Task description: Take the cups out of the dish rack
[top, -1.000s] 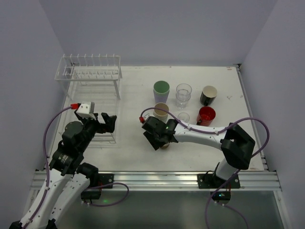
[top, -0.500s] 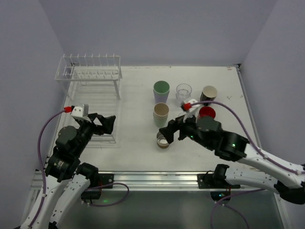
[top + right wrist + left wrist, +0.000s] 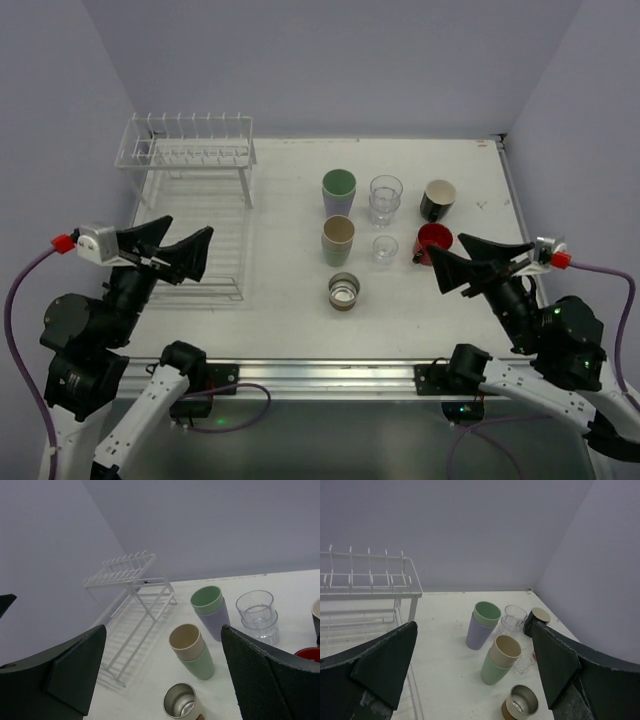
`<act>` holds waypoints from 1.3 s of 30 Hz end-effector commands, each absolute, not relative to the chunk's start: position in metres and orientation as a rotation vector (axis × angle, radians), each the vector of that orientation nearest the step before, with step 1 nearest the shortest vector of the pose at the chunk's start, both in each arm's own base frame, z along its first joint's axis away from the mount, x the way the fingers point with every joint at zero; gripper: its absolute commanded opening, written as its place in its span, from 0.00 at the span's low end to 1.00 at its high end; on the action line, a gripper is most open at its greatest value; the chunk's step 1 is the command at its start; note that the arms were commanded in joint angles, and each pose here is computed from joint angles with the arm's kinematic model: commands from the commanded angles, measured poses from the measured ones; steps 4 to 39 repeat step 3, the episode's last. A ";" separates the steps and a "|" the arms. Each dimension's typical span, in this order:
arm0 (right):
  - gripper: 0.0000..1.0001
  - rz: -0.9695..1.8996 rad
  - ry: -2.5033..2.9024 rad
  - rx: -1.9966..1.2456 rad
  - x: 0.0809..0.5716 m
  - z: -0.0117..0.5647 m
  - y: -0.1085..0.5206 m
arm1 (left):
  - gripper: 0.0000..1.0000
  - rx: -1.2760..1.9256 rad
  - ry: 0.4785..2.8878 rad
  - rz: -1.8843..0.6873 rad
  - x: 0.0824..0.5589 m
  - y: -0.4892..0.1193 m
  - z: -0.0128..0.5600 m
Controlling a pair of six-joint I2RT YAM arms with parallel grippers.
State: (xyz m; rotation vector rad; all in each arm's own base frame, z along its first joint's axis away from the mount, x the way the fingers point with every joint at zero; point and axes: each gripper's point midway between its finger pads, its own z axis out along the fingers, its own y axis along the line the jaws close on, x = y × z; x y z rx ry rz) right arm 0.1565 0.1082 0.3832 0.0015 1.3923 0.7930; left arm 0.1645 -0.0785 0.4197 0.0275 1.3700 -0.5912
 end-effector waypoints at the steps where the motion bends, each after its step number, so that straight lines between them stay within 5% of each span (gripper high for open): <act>1: 0.99 0.787 1.338 0.123 0.157 0.390 0.081 | 1.00 0.026 1.387 -0.596 0.159 -0.077 0.412; 39: 0.99 0.775 1.329 0.140 0.158 0.389 0.079 | 1.00 -0.023 1.407 -0.570 0.166 -0.071 0.405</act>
